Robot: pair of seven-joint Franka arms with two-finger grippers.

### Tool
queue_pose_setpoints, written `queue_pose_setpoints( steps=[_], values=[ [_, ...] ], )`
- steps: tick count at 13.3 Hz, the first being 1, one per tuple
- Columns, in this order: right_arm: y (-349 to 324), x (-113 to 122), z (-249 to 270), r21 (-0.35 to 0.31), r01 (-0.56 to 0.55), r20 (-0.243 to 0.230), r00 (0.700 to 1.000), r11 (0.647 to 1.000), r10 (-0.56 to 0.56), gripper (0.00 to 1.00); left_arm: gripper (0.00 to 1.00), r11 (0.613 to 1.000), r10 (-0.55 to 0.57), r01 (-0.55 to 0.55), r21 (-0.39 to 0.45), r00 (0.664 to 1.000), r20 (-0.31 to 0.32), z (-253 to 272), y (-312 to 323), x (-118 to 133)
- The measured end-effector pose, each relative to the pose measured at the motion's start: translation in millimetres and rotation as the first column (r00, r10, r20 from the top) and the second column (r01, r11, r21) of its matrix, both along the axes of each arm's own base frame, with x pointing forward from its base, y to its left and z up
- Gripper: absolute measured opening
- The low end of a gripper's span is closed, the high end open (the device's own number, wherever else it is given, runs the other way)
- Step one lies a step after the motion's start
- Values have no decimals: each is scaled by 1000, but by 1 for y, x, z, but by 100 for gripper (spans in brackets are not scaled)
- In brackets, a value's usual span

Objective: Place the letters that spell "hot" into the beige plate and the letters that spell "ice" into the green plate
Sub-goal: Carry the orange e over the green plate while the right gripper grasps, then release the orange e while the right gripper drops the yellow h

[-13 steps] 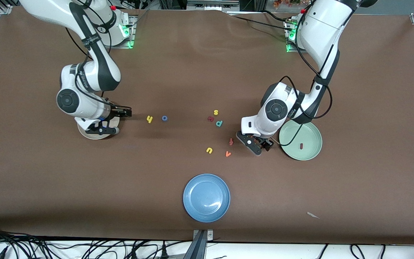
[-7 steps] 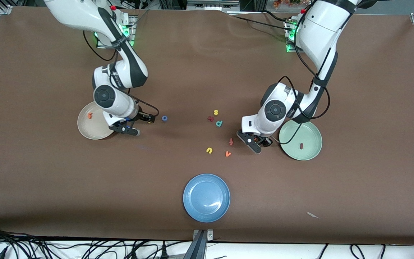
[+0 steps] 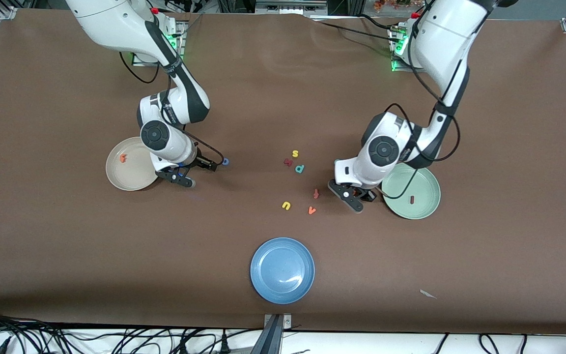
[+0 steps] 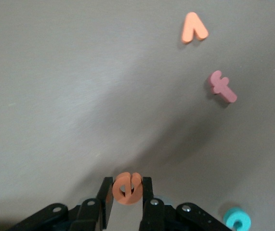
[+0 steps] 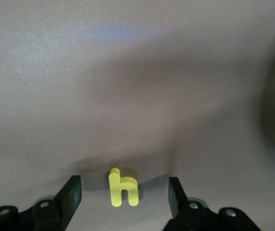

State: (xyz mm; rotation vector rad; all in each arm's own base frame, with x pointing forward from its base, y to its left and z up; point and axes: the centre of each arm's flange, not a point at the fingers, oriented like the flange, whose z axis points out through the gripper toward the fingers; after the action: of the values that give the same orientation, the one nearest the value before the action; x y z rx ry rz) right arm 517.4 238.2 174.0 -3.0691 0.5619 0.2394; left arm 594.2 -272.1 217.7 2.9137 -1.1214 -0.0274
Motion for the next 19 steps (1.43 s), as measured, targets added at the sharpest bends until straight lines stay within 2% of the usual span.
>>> queue_pose_setpoints(
  steps=[1, 2, 4, 5, 6, 7, 9, 10, 14, 16, 19],
  values=[
    [2, -1, -1, -1, 1, -1, 1000, 1000, -1, 70, 28, 1000, 17, -17, 6, 1000, -4, 17, 11, 4],
    [3, -1, -1, -1, 2, -1, 1000, 1000, -2, 70, 28, 1000, 27, -27, 13, 1000, -14, 31, 23, 7],
    [3, -1, 0, -1, 4, 0, 1000, 1000, -4, 50, 28, 1000, -6, 7, 27, 999, -43, 43, 48, 11],
    [3, -1, 0, -1, 4, 0, 1000, 1000, -4, 50, 28, 998, -44, 46, 31, 997, -63, 43, 64, 14],
    [3, -1, 0, 0, 5, 2, 1000, 1000, -5, 43, 28, 996, -84, 87, 30, 993, -78, 40, 85, 18],
    [3, -1, 0, 0, 5, 2, 1000, 1000, -5, 43, 28, 994, -106, 109, 30, 990, -92, 36, 106, 21],
    [4, 0, 2, 1, 5, 5, 1000, 1000, -5, 25, 28, 991, -122, 128, 39, 985, -125, 22, 139, 18],
    [4, 0, 1, 1, 5, 5, 1000, 1000, -5, 26, 28, 990, -130, 136, 40, 982, -137, 13, 146, 14],
    [4, 2, 4, 1, 6, 5, 1000, 1000, -6, 26, 28, 988, -143, 148, 34, 983, -113, -17, 144, -1],
    [-2, 9, 20, -6, 15, -7, 1000, 1000, -15, 26, 32, 987, -150, 155, 33, 983, -105, -18, 142, -2],
    [-49, 25, 62, -20, -26, -40, 999, 999, 26, 26, 61, 986, -162, 164, 30, 984, -81, -8, 136, 1]
  ],
)
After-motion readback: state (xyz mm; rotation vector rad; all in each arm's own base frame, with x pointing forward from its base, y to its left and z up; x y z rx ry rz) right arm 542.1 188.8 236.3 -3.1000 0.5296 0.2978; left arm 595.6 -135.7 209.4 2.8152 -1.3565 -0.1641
